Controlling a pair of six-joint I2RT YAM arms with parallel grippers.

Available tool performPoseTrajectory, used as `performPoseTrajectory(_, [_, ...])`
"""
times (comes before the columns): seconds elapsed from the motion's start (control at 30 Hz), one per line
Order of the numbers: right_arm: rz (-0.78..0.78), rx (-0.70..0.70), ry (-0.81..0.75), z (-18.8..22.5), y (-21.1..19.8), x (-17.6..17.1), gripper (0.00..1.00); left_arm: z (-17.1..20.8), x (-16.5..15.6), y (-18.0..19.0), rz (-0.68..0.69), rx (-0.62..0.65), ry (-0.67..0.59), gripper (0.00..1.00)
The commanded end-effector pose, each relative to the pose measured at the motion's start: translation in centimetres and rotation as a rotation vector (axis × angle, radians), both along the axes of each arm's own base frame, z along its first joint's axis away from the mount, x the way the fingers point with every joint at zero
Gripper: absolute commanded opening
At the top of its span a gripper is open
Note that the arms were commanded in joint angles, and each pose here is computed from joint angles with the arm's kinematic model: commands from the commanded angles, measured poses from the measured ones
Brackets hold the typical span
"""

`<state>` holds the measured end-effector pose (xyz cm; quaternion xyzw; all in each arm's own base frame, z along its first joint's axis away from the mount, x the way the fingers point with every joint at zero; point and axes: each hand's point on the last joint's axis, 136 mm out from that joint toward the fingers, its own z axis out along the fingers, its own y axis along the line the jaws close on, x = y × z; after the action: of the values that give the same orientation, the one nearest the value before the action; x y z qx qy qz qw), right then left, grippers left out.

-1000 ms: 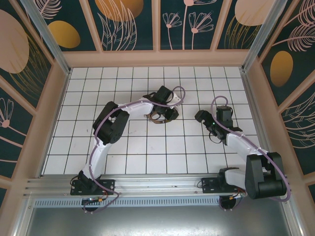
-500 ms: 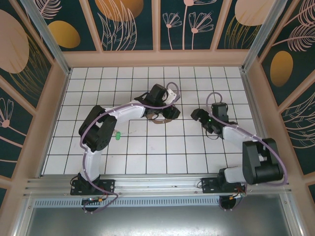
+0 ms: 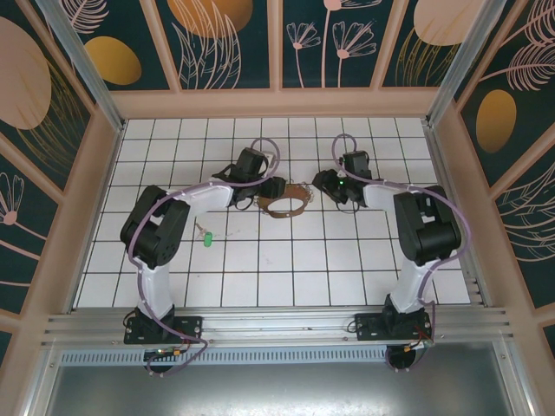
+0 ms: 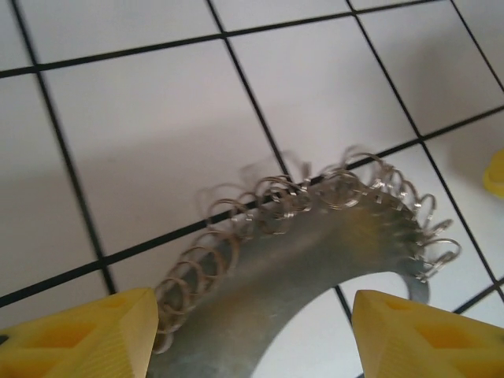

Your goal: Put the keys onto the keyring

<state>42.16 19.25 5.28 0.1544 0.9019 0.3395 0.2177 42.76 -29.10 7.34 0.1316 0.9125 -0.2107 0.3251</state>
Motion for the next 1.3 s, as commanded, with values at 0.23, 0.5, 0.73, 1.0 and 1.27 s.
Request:
performPoseTrajectory(0.23, [0.049, 0.012, 0.046, -1.4, 1.8, -1.3, 0.47, 1.7, 0.6, 0.3, 0.028, -0.050, -0.042, 0.67])
performPoseTrajectory(0.5, [0.075, 0.024, 0.030, -1.3, 3.1, 1.2, 0.27, 1.3, 0.0, -0.2, 0.003, -0.083, -0.025, 0.67])
performPoseTrajectory(0.73, [0.120, 0.053, -0.003, -0.5, 5.3, 4.3, 0.19, 1.5, -0.5, -0.8, -0.028, -0.126, -0.014, 0.67])
performPoseTrajectory(1.0, [0.125, 0.053, -0.046, 1.0, 5.7, 5.5, 0.31, 2.5, -1.6, -2.8, -0.145, -0.199, 0.002, 0.68])
performPoseTrajectory(1.27, [0.026, 0.030, -0.087, 3.4, 0.5, 3.2, 0.63, 4.3, -3.5, -6.0, -0.336, -0.244, 0.009, 0.70])
